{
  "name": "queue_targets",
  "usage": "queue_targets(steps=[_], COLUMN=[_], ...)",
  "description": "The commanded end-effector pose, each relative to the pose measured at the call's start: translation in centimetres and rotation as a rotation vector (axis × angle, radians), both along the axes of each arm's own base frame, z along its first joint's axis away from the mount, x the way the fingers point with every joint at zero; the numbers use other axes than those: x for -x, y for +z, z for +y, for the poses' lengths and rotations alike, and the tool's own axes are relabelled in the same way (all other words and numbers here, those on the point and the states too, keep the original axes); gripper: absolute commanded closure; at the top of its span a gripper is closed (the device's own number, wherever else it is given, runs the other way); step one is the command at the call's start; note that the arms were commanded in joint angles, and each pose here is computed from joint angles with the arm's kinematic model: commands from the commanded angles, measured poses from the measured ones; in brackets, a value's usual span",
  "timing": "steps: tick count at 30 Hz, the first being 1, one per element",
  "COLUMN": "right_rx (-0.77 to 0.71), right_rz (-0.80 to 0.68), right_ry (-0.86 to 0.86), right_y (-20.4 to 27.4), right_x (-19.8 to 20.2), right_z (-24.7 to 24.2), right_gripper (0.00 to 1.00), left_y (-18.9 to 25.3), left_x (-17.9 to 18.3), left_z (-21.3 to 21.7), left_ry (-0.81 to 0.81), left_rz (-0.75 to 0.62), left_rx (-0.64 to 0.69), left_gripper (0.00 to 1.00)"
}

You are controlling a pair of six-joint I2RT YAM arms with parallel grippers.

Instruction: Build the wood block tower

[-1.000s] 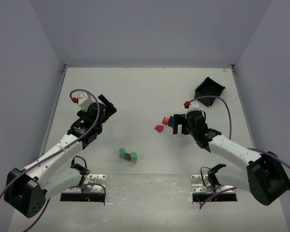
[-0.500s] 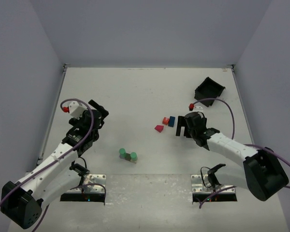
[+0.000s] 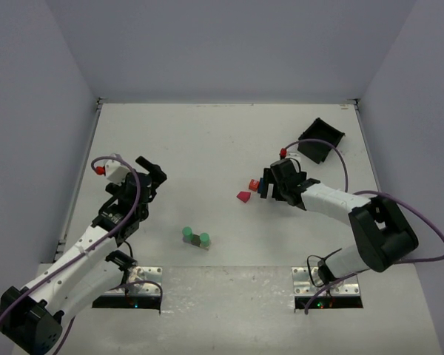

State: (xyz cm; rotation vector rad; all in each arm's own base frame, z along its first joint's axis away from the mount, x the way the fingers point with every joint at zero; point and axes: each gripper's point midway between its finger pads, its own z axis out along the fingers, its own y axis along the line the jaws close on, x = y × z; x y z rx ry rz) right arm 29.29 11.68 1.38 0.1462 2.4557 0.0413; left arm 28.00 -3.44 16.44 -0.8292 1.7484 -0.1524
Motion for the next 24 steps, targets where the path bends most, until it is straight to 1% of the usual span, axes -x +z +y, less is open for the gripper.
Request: queue_targets(steps=[1, 8, 17, 24], right_rx=[0.002, 0.003, -0.006, 0.045], right_rz=[-0.053, -0.029, -0.010, 0.008], right_ry=[0.011, 0.094, 0.133, 0.129], right_y=[1.3, 0.4, -0.5, -1.0], right_x=[-2.9, -3.2, -4.1, -4.8], right_z=[1.4, 3.3, 4.5, 4.2], right_gripper=[0.01, 0.01, 0.01, 0.01], left_y=[0.9, 0.6, 0.3, 0.3], left_x=[-0.4, -0.8, -1.0, -1.2], left_z=[0.0, -0.4, -0.8, -1.1], left_ry=[-0.005, -0.024, -0.043, -0.061], left_rz=[-0.045, -0.034, -0.025, -0.023], left_rx=[0.011, 0.002, -0.006, -0.009], left_gripper=[0.00, 0.00, 0.00, 0.00])
